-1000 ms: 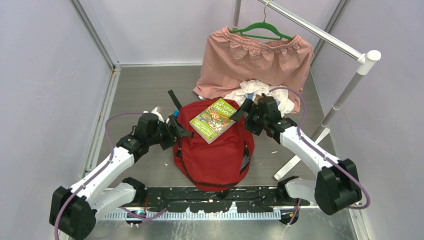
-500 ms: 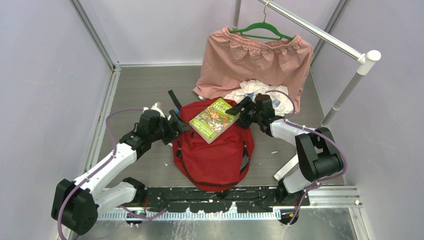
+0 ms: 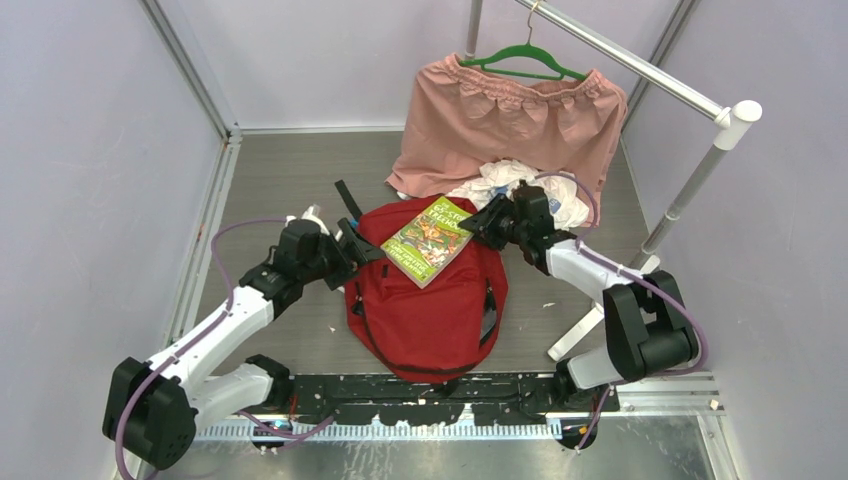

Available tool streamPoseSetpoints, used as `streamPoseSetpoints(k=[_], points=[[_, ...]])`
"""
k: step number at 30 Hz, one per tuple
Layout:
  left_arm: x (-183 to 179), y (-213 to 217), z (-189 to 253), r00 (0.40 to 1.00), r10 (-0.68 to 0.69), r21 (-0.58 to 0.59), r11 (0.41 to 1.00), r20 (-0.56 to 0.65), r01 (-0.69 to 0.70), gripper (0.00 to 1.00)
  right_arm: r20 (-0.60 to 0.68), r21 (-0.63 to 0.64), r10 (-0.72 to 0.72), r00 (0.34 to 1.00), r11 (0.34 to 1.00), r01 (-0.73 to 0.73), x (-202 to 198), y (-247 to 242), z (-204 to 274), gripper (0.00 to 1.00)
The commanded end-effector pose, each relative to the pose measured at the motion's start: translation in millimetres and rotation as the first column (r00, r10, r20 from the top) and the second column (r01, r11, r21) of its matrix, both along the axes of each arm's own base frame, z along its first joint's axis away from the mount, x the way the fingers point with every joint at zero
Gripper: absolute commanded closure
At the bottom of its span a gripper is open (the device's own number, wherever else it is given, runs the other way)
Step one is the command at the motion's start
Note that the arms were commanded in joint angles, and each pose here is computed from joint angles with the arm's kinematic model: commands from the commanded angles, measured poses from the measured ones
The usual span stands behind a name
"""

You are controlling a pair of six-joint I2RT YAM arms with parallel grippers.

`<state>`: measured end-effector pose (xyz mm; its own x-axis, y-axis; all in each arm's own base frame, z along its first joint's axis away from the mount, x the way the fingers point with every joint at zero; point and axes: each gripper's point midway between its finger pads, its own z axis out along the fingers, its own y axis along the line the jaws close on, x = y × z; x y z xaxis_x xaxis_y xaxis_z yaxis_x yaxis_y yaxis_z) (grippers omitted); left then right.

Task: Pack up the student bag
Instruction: Pick up the book from the student bag.

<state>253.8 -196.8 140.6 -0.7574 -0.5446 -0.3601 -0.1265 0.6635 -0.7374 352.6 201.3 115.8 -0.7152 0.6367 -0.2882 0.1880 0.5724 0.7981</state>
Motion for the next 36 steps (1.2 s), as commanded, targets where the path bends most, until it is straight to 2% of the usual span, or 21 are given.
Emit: streamPoseSetpoints(k=[1,6,10,16,18,21,26,29,32,36], points=[[9,-5,26,0.996,0.012,-0.047,0.999,0.085,-0.008,0.10,0.141,-0.071,-0.001,0.990,0.997,0.012,12,-9,42,0.61],[5,-12,30,0.997,0.002,-0.065,0.998,0.076,0.003,0.10,0.147,-0.104,0.008,0.989,0.995,0.007,9,-13,48,0.60],[0,-16,31,0.997,0.002,-0.065,0.998,0.078,0.003,0.10,0.136,-0.147,0.003,0.991,0.989,0.017,5,-20,45,0.52],[-2,-16,31,0.997,0.000,-0.055,0.998,0.077,0.004,0.09,0.144,-0.136,0.028,0.989,0.991,-0.009,5,-15,45,0.51],[-2,-17,32,0.997,-0.002,-0.056,0.998,0.080,0.007,0.09,0.159,-0.133,0.028,0.987,0.991,-0.007,6,-15,49,0.59],[-2,-17,33,0.997,-0.003,-0.055,0.998,0.083,0.008,0.09,0.174,-0.130,0.025,0.984,0.991,-0.002,9,-14,55,0.82],[-3,-16,35,0.996,-0.007,-0.053,0.999,0.087,0.011,0.06,0.193,-0.121,0.036,0.980,0.993,-0.013,5,-14,73,0.97],[-3,-19,43,0.992,-0.039,-0.046,0.998,0.118,0.045,0.02,0.230,-0.097,0.075,0.970,0.994,-0.054,-7,-10,99,0.99],[-5,-19,56,0.977,-0.118,0.023,0.993,0.176,0.116,0.00,0.299,-0.089,0.131,0.945,0.990,-0.109,-26,-7,134,0.99],[-16,-23,87,0.908,-0.311,0.140,0.949,0.280,0.282,0.00,0.399,-0.069,0.248,0.883,0.968,-0.241,-65,0,183,0.99]])
